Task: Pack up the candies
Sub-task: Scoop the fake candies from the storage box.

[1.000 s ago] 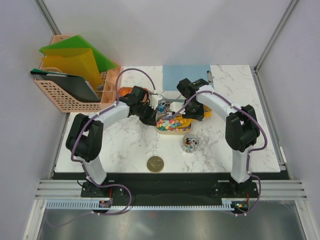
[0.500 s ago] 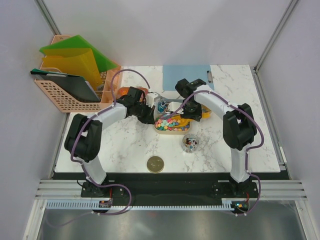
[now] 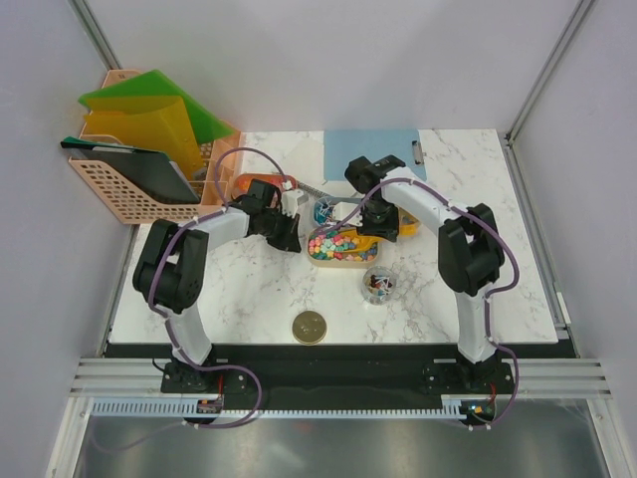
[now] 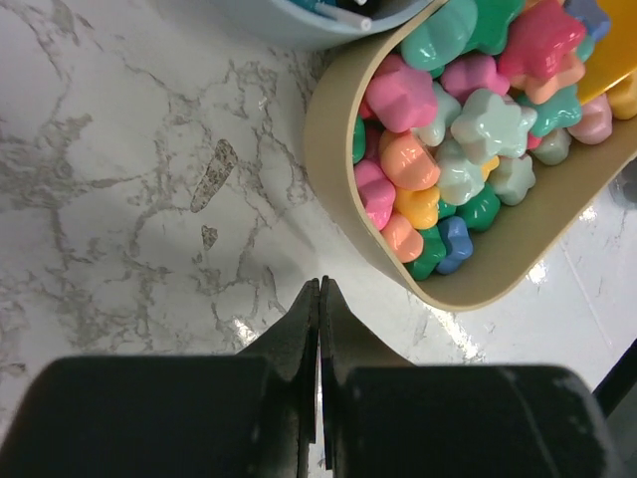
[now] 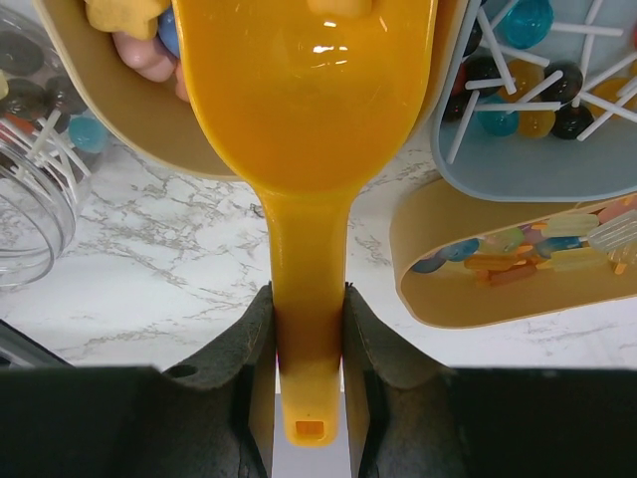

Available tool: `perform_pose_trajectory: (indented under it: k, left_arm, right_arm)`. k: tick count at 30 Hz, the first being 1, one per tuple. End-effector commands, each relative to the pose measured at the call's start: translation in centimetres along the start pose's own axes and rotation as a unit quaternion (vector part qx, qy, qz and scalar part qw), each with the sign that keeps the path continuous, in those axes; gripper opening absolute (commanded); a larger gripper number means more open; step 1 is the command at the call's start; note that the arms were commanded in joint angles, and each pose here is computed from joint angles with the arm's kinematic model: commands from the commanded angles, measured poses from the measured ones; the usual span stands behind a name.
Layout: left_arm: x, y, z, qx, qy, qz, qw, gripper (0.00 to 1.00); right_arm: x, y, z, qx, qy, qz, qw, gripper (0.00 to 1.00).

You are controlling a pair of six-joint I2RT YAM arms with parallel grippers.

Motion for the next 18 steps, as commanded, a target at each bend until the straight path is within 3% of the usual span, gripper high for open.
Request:
perform_pose_trajectory:
  k: [1,18]
  left_arm:
    - [-1.8,0.0,0.6,0.012,-0.023,-0.016,1.000,0.02]
    - [-3.1,-3.4,2.5,0.065,-0.024,-0.010,0.998,0.02]
  right_arm:
    - [-1.8,-0.9,-0.2,0.030,-0.014,0.020,0.999,0.00]
    - [-4.1,0.2,0.6,0.023,-0.030,0.027,0.999,0.00]
Point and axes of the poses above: each gripper's point midway between its finger pads, its own z axis out along the fingers, its own y axis along the line the jaws close on, x = y × z, the point moved 3 cm from there along -z, back along the fingers, and after that the axes turned 12 degrees about z, right-handed, at the moved point
